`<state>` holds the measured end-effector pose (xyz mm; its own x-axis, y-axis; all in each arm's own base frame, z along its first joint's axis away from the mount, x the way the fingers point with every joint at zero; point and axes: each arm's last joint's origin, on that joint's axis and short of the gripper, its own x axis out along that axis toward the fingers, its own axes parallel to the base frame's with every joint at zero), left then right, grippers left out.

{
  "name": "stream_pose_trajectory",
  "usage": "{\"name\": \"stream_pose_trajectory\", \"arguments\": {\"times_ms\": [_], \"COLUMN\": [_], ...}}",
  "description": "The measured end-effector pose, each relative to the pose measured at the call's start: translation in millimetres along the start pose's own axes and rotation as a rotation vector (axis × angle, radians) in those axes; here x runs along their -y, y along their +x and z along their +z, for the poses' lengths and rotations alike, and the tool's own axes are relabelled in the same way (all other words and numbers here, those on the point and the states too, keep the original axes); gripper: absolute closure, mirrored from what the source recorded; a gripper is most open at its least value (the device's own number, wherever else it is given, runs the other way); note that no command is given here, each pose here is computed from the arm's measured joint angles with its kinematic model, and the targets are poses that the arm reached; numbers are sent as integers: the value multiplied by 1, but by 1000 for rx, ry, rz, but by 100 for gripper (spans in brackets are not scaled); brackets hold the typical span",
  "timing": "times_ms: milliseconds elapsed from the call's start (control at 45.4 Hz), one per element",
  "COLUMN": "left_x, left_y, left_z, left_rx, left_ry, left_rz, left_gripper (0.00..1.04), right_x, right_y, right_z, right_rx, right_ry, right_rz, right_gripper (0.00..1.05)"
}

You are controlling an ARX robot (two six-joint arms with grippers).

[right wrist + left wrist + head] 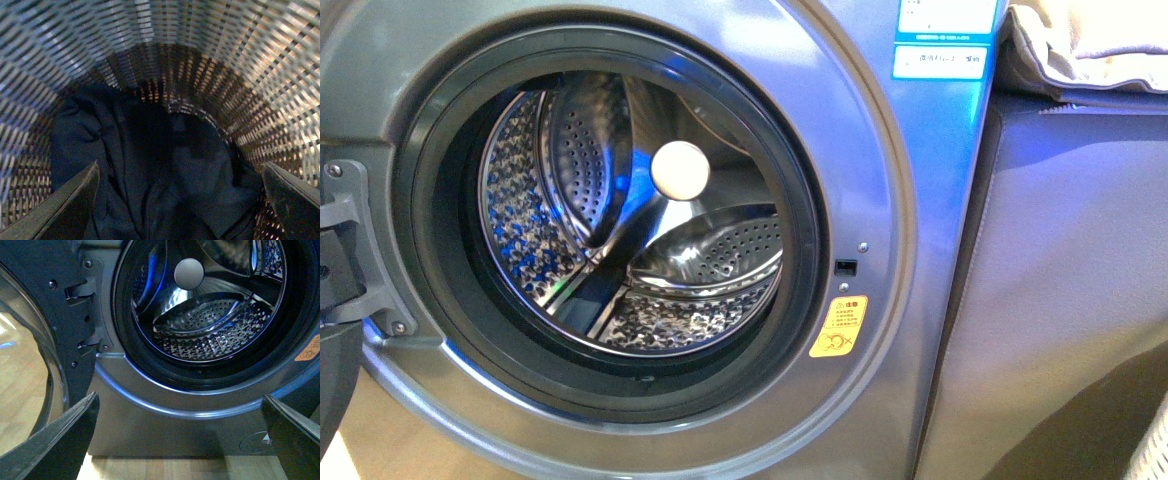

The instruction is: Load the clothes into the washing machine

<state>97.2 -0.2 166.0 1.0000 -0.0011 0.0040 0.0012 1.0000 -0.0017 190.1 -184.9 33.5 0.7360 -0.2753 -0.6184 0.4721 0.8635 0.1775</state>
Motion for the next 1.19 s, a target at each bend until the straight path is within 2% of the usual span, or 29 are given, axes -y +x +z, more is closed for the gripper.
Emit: {"name": "stream_pose_trajectory", "arguments": {"times_ms": [198,286,1190], "left_x": [0,0,0], "left_y": [0,0,0], "left_z": [0,0,0], "left_rx": [0,0,0], "left_ry": [0,0,0], "left_rz": [0,0,0], "left_gripper": [6,6,6], "right_x": [-4,-6,-9], "right_y": [43,54,114], "right_z": [-47,-57,-88], "right_rx": [-148,-179,-289], "right_ry": [-14,-23,-42], "right_rz": [-24,-32,-85], "right_gripper": [7,7,7]}}
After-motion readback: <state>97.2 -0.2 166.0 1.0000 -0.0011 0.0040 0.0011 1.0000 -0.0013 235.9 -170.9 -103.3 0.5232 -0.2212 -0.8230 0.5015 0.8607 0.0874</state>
